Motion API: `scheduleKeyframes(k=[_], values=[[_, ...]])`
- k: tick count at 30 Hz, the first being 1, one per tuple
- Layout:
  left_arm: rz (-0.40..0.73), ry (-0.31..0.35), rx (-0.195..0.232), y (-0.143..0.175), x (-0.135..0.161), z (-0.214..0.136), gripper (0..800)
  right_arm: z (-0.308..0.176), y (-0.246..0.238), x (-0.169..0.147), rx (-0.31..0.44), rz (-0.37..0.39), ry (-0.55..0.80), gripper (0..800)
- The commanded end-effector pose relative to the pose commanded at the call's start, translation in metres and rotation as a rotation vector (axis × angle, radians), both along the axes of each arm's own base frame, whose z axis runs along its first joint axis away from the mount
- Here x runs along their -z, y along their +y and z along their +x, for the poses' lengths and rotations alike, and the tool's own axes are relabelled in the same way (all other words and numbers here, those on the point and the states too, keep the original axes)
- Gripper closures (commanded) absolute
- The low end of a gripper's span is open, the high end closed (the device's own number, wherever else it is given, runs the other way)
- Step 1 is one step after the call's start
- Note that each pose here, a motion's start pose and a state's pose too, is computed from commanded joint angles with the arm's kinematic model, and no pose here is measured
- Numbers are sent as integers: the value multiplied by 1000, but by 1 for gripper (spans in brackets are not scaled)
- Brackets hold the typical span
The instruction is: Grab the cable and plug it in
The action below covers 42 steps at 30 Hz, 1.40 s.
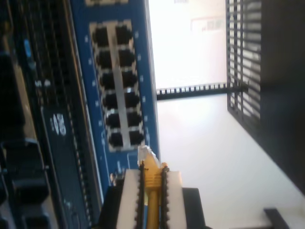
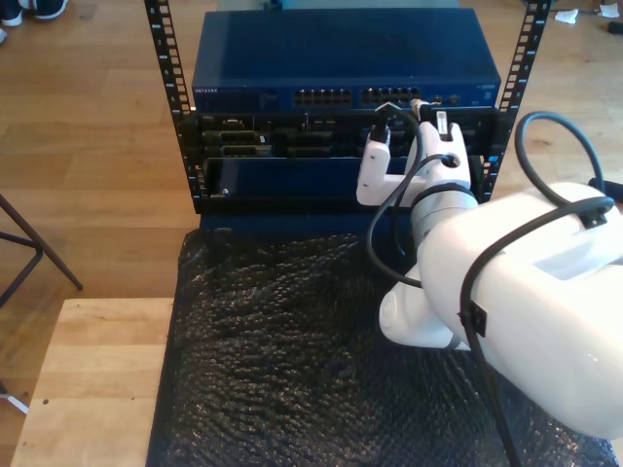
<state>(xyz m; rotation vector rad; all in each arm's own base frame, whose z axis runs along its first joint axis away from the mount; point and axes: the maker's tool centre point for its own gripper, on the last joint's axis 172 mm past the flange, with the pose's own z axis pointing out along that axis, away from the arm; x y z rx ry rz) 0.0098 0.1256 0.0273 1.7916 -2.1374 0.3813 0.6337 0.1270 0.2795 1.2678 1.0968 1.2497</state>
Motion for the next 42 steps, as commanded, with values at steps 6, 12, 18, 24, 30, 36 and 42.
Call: scheduleKeyframes(k=[6,12,18,24,30,36,42], values=[[0,0,0,0,0,0,0,4,0,-1,11,2,-31,800],[0,1,1,0,0,0,0,11,3,0,12,6,-45,800],[0,0,0,0,0,0,0,13,6,2,12,-15,-58,800],[0,0,0,0,0,0,0,12,6,0,19,-35,-80,800],[0,0,0,0,0,0,0,12,6,1,23,-48,-96,800],[0,0,0,0,0,0,0,17,9,1,24,-47,-110,800],[0,0,0,0,0,0,0,19,9,1,26,-46,-113,800]])
